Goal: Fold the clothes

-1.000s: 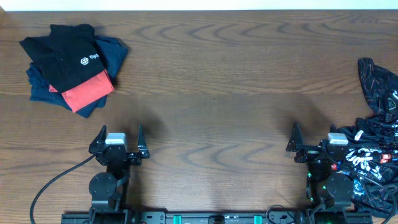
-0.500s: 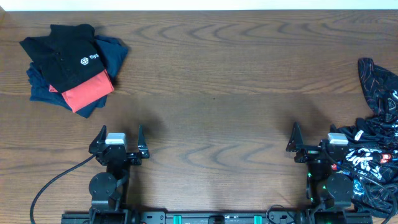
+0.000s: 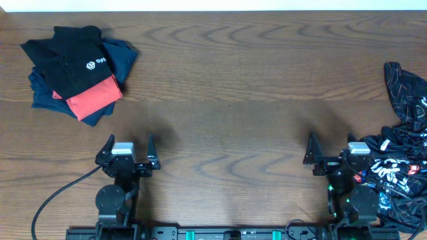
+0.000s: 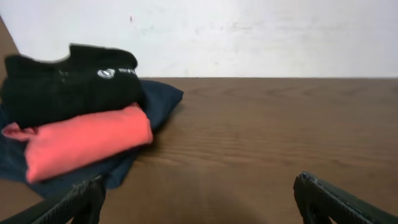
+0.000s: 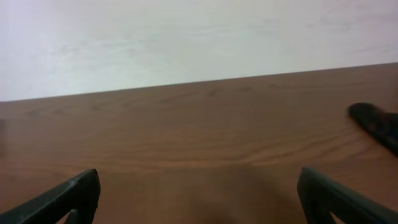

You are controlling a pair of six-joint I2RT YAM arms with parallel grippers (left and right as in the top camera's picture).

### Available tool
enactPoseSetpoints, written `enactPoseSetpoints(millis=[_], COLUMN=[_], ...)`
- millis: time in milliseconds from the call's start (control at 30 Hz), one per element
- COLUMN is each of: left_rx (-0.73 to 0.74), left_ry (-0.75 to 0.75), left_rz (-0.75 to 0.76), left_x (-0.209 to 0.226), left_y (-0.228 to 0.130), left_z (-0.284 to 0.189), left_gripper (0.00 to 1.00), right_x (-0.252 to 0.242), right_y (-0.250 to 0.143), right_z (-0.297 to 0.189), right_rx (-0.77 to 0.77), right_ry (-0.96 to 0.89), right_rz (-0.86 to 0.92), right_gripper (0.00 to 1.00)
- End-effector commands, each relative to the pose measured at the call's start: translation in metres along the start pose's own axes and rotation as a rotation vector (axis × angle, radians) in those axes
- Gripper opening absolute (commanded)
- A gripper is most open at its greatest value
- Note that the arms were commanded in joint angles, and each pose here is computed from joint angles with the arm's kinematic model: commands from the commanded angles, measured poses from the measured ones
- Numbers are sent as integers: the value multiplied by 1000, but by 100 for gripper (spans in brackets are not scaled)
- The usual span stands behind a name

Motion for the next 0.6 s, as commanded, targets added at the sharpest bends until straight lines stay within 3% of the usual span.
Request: enactPoseSetpoints(millis=[0, 200, 300, 567], left_rx=[75, 192, 308, 705], left_ry=[-22, -41, -58, 27], left_rz=[-157, -347, -359, -361], left_x=[-3, -10, -15, -15], left_y=[-13, -7, -3, -8], left_z=[-1, -6, -6, 5], left_gripper=[98, 98, 98, 98], right_x=[5, -17, -28, -37], right_y=[4, 20, 19, -21], right_z=[-5, -19, -19, 12], right_rx=[42, 173, 303, 674], right_ry=[27, -197, -314, -396], right_rz=[36, 80, 99, 72], right_gripper=[99, 99, 99, 99])
Point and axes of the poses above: each gripper's point midway between its finger pads, its own z axis out along the fingers, its own x axis along the line the jaws close on, y = z × x, the point moved 4 cm from there along -z, back along the fingers, and after that the axes turned 1 degree about z, right-handed, at the moved point
